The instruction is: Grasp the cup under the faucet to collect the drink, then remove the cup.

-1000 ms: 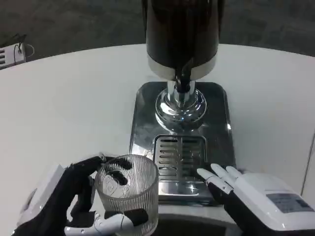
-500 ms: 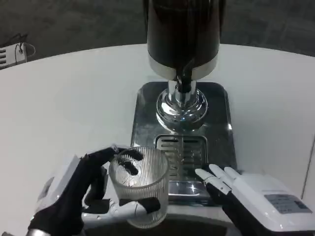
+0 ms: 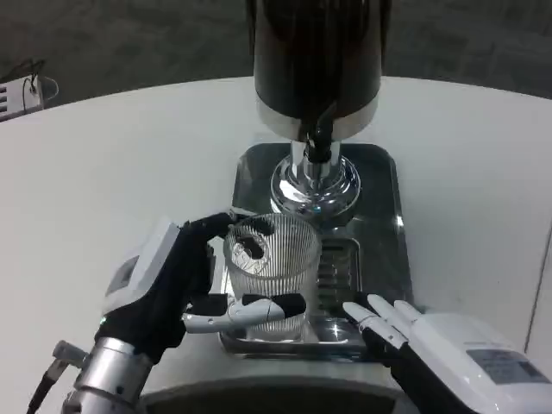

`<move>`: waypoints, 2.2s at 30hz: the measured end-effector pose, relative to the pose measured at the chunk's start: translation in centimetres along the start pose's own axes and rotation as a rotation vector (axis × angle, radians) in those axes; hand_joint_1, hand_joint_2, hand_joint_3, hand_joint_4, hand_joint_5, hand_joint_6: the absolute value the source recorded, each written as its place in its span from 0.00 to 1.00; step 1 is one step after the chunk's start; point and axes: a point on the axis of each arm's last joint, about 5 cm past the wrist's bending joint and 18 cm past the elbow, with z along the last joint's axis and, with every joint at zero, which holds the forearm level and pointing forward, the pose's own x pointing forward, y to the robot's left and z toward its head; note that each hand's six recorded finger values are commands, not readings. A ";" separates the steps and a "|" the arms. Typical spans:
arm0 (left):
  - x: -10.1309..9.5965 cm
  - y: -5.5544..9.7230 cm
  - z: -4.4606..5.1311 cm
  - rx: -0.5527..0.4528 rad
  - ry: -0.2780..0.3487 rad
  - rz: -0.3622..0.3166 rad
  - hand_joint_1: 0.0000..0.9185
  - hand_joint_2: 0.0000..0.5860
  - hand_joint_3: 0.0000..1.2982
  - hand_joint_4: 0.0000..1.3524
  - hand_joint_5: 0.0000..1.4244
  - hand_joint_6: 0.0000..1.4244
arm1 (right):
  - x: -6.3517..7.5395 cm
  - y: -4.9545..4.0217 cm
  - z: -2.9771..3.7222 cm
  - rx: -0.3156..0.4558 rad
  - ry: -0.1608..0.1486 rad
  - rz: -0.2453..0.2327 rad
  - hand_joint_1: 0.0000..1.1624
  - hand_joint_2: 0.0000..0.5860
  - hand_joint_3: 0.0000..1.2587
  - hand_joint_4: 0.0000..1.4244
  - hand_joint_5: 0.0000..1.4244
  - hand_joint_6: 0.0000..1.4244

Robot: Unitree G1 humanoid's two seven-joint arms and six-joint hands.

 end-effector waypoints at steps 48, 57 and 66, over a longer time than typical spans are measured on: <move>6.2 -1.4 0.25 0.141 -0.005 -0.048 0.21 0.01 0.35 0.29 0.53 0.83 | -1.0 -0.07 -1.43 0.040 -0.001 0.017 0.48 0.78 0.06 0.00 0.00 0.00; 6.2 -1.3 0.25 0.113 -0.008 -0.050 0.13 0.00 0.26 0.21 0.45 0.76 | -0.9 -0.24 -1.60 0.036 0.007 0.029 0.48 0.78 0.07 0.00 0.00 0.00; 6.1 -0.4 0.30 0.087 -0.028 -0.048 0.09 0.02 0.22 0.17 0.36 0.64 | -0.8 -0.38 -1.65 0.041 0.009 0.028 0.48 0.78 0.07 0.00 0.00 0.00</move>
